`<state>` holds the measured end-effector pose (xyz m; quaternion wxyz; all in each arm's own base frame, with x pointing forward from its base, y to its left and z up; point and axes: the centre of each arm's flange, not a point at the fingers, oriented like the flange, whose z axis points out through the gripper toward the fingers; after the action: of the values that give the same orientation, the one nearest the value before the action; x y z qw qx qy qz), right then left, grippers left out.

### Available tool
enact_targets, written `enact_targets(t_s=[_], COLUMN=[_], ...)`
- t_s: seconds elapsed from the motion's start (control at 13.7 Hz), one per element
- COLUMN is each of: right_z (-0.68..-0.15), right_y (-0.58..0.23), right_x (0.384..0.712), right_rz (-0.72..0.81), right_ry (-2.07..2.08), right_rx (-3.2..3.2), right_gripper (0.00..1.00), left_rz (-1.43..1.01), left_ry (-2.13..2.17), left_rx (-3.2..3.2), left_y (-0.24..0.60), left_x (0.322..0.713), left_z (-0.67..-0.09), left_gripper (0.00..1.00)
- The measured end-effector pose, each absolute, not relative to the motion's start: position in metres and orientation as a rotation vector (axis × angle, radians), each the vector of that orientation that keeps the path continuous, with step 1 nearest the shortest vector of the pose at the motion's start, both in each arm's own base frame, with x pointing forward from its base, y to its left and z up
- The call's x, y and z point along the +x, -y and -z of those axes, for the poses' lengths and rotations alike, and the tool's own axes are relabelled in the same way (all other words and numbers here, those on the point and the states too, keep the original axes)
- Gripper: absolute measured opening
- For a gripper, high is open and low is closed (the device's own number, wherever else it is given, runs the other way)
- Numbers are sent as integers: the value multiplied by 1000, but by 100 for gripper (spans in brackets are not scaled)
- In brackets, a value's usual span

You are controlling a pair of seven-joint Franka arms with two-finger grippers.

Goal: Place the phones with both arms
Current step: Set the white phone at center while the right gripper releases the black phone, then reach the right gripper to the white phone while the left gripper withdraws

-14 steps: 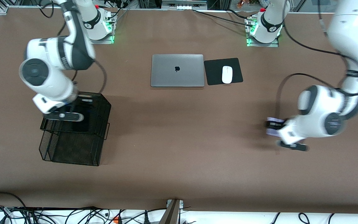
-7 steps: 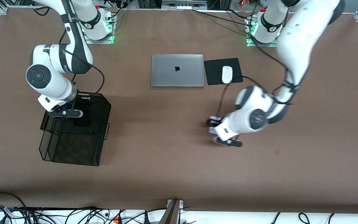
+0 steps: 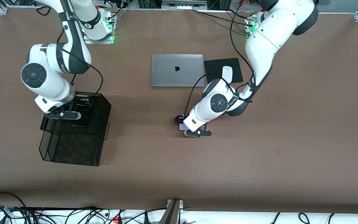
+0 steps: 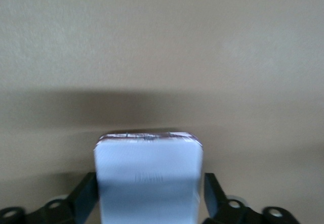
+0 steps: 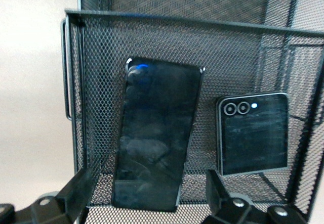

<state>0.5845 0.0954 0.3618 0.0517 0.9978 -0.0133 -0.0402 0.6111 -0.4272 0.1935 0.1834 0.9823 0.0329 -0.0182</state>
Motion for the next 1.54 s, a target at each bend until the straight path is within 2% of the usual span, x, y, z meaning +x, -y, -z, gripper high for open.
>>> enact_targets(t_s=[0.29, 0.51, 0.66, 0.88, 1.17, 1.54], right_z=[-415, -447, -449, -438, -397, -324], right_y=[-101, -114, -151, -261, -416, -528], right_x=[600, 605, 602, 588, 568, 538], right_rz=[130, 124, 114, 115, 70, -100], right_ry=[39, 64, 149, 240, 354, 454], right_rx=[3042, 3053, 3073, 3099, 3118, 3199], right_gripper=[100, 100, 100, 100, 100, 100], left_rz=[66, 152, 171, 170, 11, -88], left_ry=[-142, -107, 28, 139, 68, 87], left_rx=[2801, 2909, 3005, 3078, 3144, 3181], left_y=[390, 316, 253, 174, 86, 33], left_x=[638, 662, 672, 677, 675, 617], left_z=[-230, -296, -344, -404, -485, -564], left_gripper=[100, 100, 100, 100, 100, 100])
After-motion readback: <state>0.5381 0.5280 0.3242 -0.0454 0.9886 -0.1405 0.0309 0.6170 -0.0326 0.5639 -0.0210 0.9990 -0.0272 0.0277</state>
